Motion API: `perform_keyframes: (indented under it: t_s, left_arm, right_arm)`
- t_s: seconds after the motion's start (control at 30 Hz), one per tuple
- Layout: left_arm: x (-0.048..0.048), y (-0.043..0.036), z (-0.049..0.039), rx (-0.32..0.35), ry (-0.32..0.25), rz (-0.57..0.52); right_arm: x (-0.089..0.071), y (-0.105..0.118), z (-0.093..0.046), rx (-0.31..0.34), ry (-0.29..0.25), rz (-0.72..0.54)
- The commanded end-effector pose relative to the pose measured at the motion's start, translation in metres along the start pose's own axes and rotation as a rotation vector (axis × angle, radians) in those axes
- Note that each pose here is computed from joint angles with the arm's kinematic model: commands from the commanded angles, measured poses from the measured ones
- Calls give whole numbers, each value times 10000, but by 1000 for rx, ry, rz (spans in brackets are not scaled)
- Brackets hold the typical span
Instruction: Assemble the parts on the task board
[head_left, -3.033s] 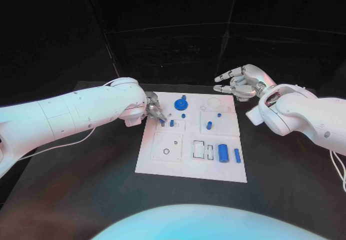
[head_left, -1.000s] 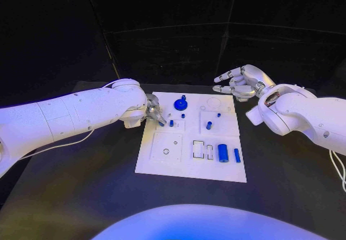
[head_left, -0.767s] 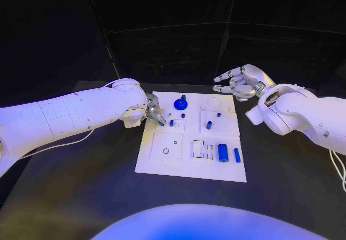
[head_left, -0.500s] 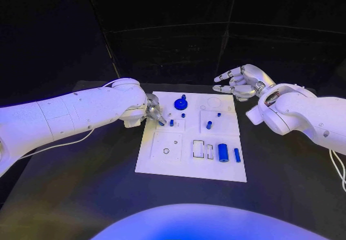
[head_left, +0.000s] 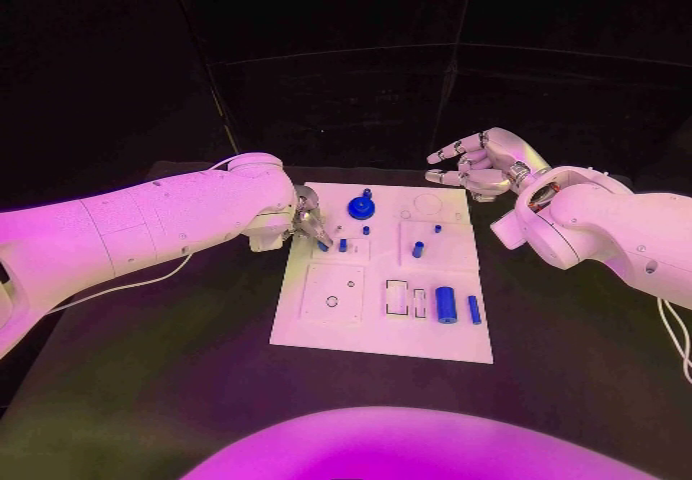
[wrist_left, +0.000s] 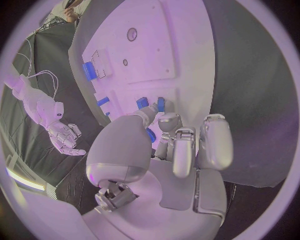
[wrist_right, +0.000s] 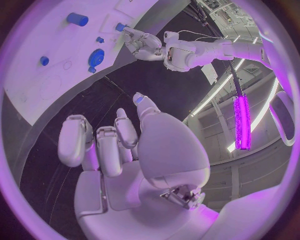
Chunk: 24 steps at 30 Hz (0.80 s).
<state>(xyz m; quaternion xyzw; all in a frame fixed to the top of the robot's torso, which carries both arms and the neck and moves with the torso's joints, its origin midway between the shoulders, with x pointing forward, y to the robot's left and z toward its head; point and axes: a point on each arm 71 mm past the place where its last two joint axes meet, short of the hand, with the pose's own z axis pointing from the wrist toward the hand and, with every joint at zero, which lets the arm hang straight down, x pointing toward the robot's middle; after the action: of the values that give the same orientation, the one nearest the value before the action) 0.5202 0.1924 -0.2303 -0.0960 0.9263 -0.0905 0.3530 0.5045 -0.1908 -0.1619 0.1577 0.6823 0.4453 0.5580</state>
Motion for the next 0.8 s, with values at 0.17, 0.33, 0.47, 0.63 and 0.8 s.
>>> perform_keyframes:
  t_s: [0.17,0.33,0.47,0.63,0.8]
  left_arm:
    - [46,5,46,-29,44,29]
    - [70,-4,57,-33,60,41]
    - [90,-3,64,-38,71,49]
    - [102,3,68,-43,78,55]
    - [101,6,73,-51,76,54]
  right_arm:
    - [8,18,5,-7,8,-1]
    - [9,18,5,-6,10,-1]
    - [10,17,6,-6,11,0]
    - [11,17,6,-5,12,0]
    - [11,16,6,-5,12,-1]
